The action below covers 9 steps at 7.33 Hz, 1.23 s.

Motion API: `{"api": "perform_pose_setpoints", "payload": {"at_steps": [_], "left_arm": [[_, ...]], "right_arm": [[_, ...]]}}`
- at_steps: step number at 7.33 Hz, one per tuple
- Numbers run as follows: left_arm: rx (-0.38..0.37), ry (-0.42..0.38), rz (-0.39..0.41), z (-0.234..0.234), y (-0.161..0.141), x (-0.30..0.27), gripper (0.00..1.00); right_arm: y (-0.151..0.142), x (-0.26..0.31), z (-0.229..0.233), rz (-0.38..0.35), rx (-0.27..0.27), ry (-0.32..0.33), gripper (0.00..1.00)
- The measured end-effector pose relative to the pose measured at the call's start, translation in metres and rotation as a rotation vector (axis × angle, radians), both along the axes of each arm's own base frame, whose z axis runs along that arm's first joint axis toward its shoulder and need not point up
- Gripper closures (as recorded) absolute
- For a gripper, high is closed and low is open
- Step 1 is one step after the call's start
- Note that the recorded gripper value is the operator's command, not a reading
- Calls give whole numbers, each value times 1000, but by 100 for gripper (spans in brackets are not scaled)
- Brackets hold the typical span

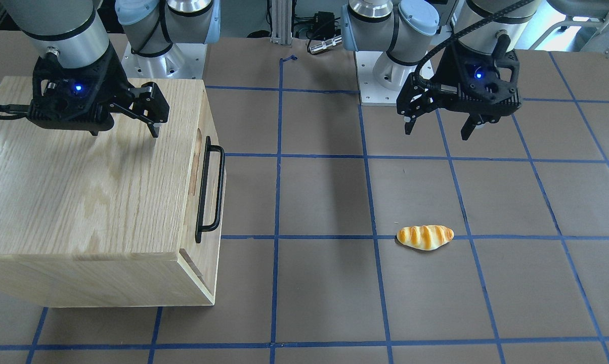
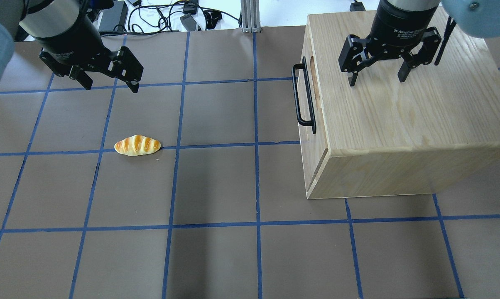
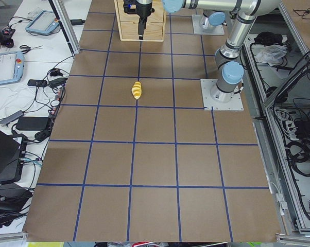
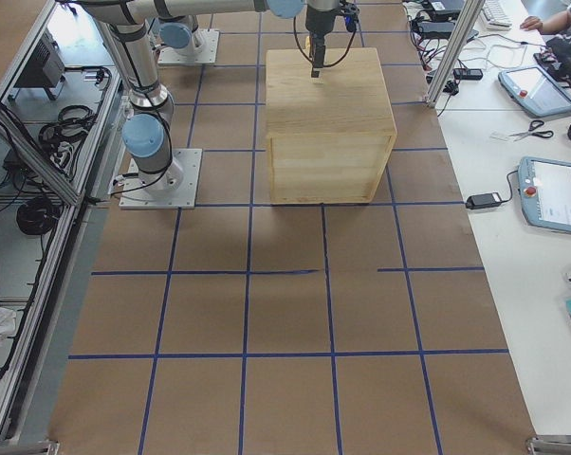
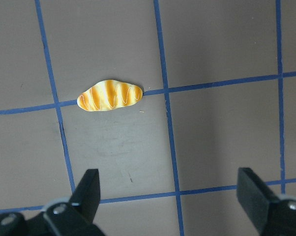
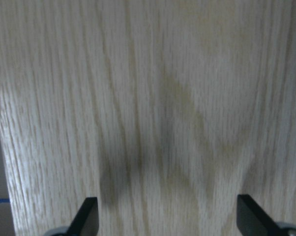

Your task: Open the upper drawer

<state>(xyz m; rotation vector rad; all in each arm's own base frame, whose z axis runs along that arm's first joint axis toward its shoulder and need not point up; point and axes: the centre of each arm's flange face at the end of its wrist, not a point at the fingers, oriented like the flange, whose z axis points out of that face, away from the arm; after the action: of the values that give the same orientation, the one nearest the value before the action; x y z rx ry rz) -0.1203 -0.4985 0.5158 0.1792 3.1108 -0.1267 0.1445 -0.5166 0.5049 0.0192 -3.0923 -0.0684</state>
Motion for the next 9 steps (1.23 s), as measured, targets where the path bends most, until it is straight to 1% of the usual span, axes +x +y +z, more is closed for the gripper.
{"api": "perform_pose_setpoints", "payload": {"at_steps": [9], "left_arm": [[3, 6, 2, -2, 1, 0, 0]], "right_arm": [[0, 0, 0, 1, 0, 0, 0]]}}
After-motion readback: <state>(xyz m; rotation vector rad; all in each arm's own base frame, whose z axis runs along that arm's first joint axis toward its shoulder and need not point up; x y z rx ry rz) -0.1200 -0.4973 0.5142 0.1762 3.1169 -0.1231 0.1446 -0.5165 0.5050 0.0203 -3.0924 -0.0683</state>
